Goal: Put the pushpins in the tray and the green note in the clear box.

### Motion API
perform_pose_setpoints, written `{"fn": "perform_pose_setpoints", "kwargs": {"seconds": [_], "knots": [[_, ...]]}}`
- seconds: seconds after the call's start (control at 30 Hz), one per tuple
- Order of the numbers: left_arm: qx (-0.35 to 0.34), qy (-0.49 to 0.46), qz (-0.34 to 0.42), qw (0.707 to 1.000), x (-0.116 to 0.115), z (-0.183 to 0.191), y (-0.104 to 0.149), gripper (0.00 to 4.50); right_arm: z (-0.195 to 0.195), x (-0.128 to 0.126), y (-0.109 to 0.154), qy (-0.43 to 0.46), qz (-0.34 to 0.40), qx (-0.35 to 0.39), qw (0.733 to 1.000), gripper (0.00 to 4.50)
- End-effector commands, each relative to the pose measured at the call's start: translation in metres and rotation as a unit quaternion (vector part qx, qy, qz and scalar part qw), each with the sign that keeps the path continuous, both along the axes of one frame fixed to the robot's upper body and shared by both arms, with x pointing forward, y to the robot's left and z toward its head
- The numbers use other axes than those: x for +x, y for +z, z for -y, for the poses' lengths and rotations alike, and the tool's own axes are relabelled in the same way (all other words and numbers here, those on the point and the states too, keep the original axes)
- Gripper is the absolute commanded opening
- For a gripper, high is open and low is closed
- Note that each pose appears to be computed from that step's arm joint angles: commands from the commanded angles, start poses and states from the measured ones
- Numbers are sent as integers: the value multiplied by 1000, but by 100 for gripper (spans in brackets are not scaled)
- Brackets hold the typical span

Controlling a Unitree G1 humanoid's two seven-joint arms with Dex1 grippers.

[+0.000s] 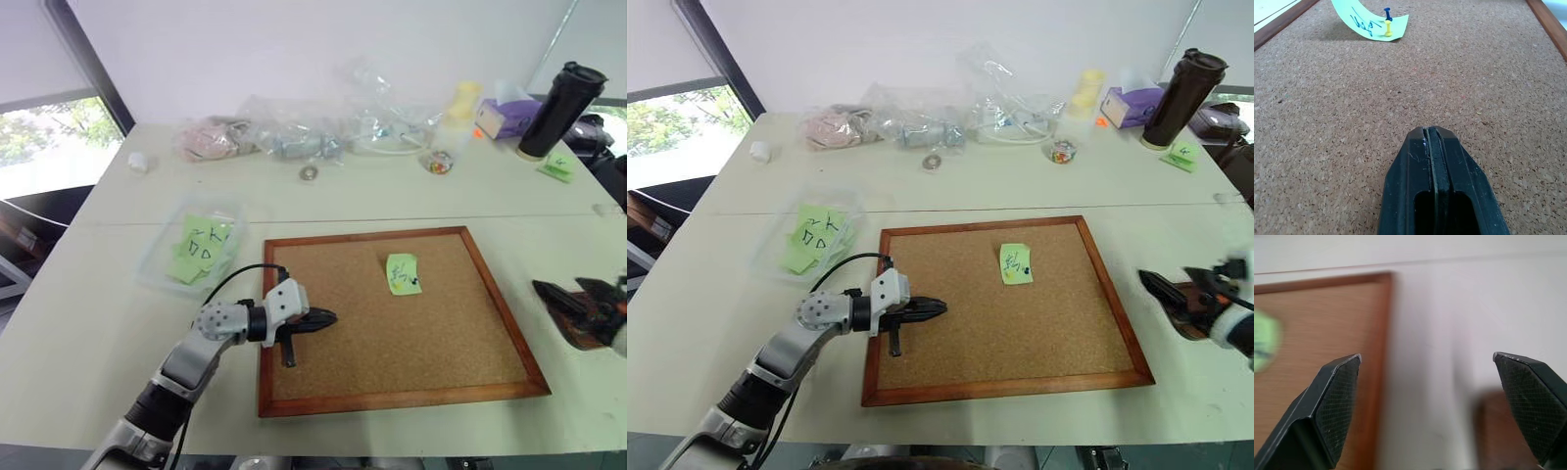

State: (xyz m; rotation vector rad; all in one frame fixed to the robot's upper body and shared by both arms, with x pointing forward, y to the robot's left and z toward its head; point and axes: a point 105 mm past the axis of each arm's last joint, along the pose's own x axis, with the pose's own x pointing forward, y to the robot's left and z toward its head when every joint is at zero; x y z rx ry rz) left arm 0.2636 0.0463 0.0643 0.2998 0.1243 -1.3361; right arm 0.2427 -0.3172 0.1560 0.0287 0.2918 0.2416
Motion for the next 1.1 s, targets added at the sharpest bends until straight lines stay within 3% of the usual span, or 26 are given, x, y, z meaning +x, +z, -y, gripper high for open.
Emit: {"fn": "perform_pose_setpoints", "kwargs": {"seconds": [0.03,0.2,0.57,0.8,1.1], "knots": [[23,-8,-28,999,-7,-2,-16,0,-39,9,13,71,20,-4,997,446],[22,-3,-26,999,-6,-3,-13,0,-79,15,0,143,1,-30,989,446],[24,8,-25,999,-7,-6,-10,0,-119,31,-29,212,-7,-76,974,446],[26,12,-22,999,-6,-8,-10,0,-122,49,-42,203,-2,-92,975,446],[29,15,-20,999,-5,-11,-11,0,-116,52,-48,201,-3,-99,975,446]]}}
